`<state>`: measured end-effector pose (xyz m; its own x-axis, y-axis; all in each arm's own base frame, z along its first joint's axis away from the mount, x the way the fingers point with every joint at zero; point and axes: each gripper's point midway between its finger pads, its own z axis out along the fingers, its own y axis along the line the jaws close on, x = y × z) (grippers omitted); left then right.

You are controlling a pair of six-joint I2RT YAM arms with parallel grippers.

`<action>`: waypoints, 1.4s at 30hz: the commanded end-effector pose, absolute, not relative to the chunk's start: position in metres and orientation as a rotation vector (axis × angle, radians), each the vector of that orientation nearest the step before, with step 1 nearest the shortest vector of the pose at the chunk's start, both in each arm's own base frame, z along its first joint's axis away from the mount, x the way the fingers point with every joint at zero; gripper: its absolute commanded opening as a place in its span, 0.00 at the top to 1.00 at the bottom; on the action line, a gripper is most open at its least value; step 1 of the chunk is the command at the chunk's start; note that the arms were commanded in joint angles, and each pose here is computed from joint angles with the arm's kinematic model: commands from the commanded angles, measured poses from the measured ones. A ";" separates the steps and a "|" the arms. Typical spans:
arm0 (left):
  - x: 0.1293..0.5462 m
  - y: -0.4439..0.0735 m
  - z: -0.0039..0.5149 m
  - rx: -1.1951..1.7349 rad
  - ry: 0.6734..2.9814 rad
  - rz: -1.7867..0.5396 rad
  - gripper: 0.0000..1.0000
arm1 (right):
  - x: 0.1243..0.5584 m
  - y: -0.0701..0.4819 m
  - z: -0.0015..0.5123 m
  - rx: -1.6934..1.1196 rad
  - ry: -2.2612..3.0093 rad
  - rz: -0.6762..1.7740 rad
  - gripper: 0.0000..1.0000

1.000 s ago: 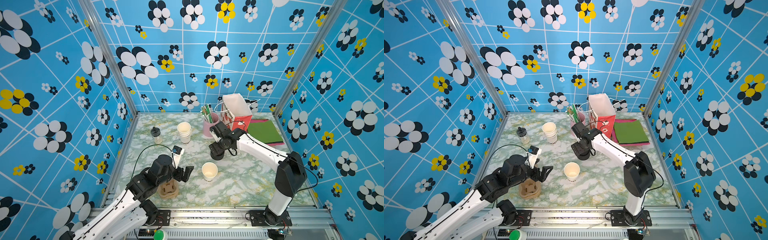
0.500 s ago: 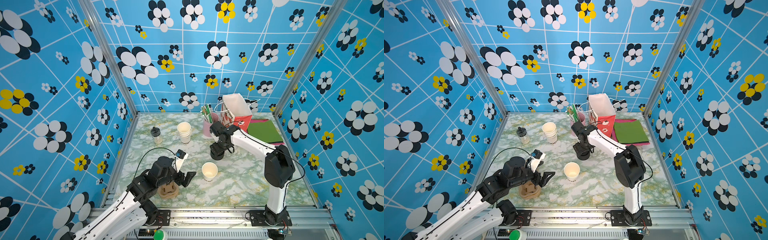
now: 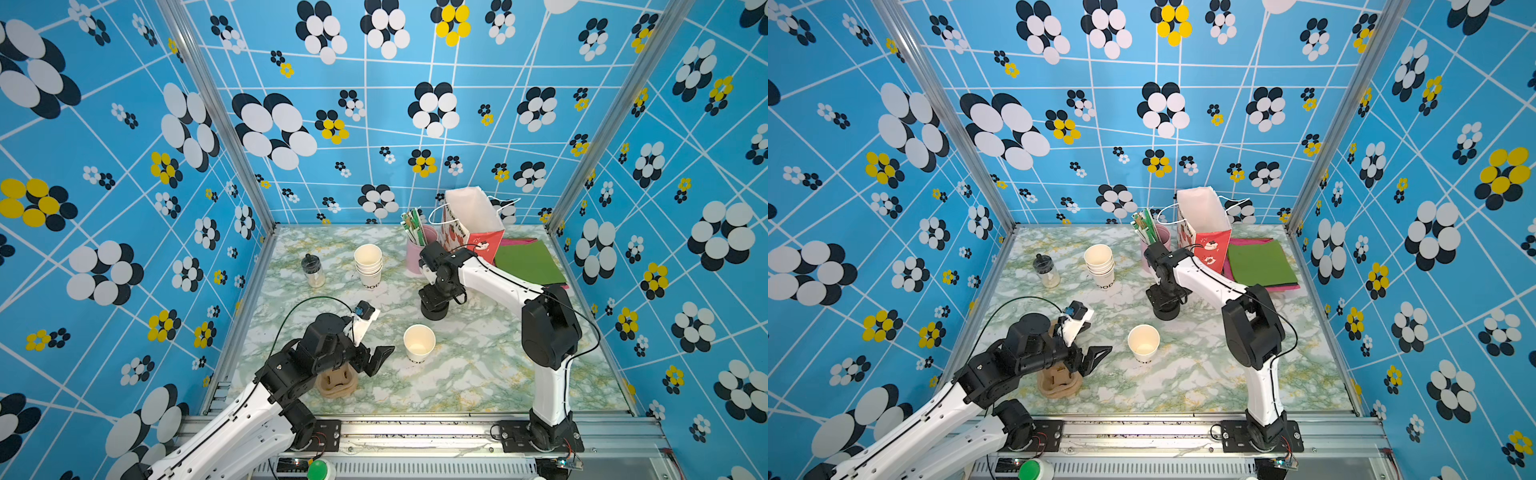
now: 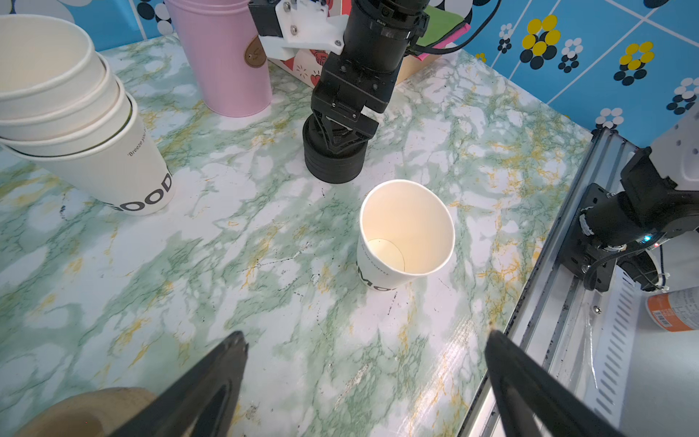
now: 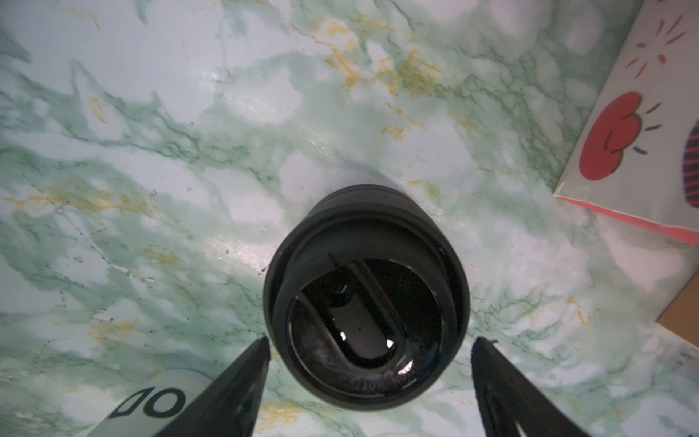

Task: Pack the takeout coffee
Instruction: 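Release the cup and withdraw left gripper while right gripper descends onto the lid, then close the right gripper on the black lid and lift it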

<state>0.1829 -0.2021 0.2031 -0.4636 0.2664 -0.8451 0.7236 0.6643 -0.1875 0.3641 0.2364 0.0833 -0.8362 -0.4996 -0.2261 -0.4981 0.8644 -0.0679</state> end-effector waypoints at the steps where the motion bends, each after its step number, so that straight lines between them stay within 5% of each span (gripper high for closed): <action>1: 0.182 -0.204 0.203 0.786 2.011 -0.698 0.01 | 0.367 0.240 0.084 -0.731 2.822 0.029 0.17; 28: 0.180 -0.205 0.202 0.788 2.016 -0.716 0.01 | 0.367 0.237 0.088 -0.710 2.815 0.017 0.34; 34: 0.180 -0.204 0.201 0.788 2.019 -0.711 0.01 | 0.367 0.236 0.094 -0.704 2.803 0.011 0.34; 42: 0.180 -0.204 0.201 0.788 2.021 -0.711 0.01 | 0.367 0.237 0.093 -0.711 2.810 0.018 0.18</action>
